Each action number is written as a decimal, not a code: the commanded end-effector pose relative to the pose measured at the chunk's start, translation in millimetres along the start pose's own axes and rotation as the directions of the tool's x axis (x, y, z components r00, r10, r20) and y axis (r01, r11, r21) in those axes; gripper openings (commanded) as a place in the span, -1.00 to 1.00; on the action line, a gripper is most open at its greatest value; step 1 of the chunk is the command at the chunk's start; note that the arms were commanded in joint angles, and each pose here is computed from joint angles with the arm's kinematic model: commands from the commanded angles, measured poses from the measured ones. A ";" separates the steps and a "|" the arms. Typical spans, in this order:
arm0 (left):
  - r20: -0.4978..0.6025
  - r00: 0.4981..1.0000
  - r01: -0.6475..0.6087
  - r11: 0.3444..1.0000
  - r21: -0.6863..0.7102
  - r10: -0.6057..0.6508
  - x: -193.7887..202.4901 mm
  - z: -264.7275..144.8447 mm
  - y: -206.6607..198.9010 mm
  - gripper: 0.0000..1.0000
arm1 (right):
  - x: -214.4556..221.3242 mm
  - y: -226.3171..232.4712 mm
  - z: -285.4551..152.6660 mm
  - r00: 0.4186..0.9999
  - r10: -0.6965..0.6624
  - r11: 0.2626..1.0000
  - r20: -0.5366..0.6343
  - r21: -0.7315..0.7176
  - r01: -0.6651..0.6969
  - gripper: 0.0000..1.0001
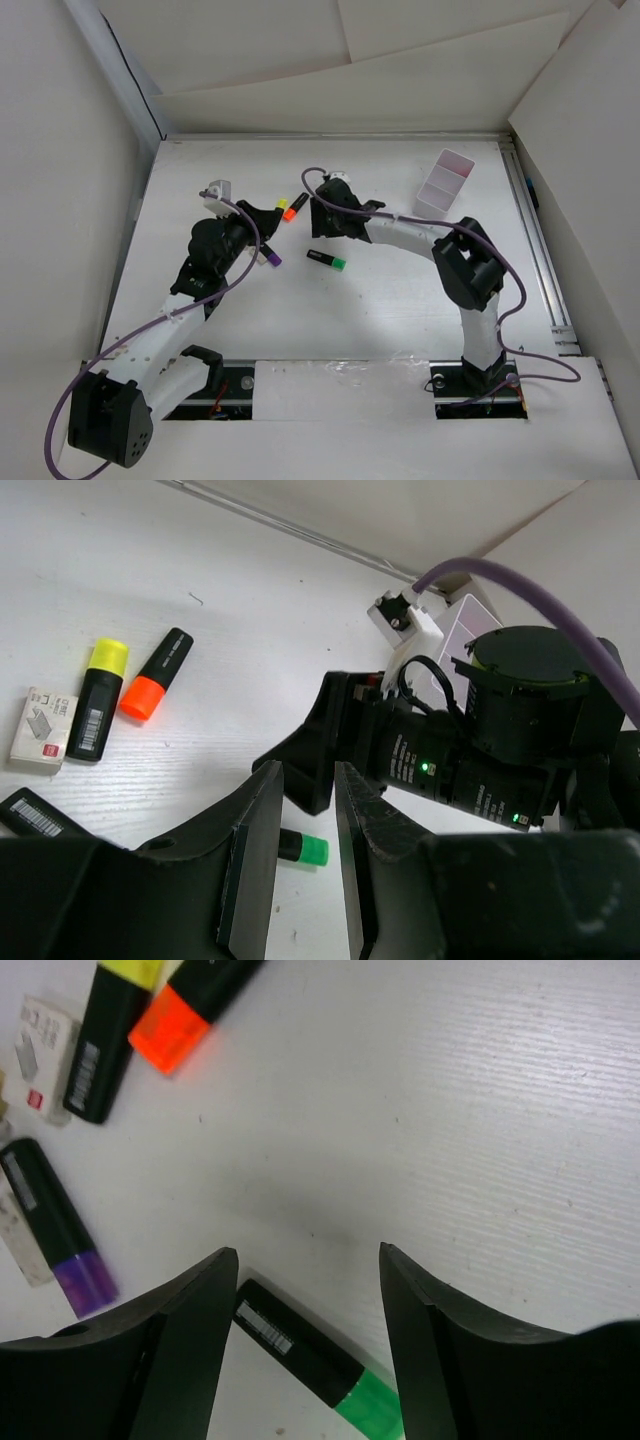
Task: Sort the stationery into containers
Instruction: Pick up the pen from the center of the board, then place the pen in the storage box.
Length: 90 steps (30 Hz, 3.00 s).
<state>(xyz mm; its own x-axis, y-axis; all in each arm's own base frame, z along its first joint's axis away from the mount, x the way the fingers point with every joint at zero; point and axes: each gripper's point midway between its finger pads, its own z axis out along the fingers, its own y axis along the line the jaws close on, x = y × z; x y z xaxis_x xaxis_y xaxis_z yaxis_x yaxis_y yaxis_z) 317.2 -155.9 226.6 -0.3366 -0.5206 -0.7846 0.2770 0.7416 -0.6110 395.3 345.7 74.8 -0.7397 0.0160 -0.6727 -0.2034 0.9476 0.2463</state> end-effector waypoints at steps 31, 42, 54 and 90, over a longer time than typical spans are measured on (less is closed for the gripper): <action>0.271 0.963 0.010 0.999 -0.036 0.000 -53.8 -44.3 -3.0 -0.49 | 64.0 36.1 8.6 0.861 -0.467 0.882 -0.202 -0.180 0.436 0.11; 0.232 0.973 0.006 1.000 -0.030 0.001 -47.0 -35.5 -3.2 -0.46 | 60.8 27.1 12.7 0.860 -0.468 0.884 -0.204 -0.124 0.451 -0.63; 0.193 0.981 0.008 1.000 0.005 -0.009 -38.6 -30.1 -8.1 -0.46 | -49.1 15.7 -34.3 0.980 -0.195 0.963 0.030 -0.185 0.197 -0.88; 0.080 0.997 -0.009 0.997 0.080 0.003 -18.2 -11.9 -18.2 -0.44 | -289.9 -363.0 -174.6 0.488 -0.042 0.693 0.872 0.377 -0.614 -0.96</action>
<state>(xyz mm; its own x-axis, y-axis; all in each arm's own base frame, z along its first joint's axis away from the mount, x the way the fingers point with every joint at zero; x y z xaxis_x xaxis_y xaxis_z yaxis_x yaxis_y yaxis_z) 305.6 -149.5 222.2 -0.3163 -0.5369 -0.7821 0.2761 0.7366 -0.6174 570.9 -55.8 290.4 0.1367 0.2946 -0.9458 0.5358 0.7811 0.3207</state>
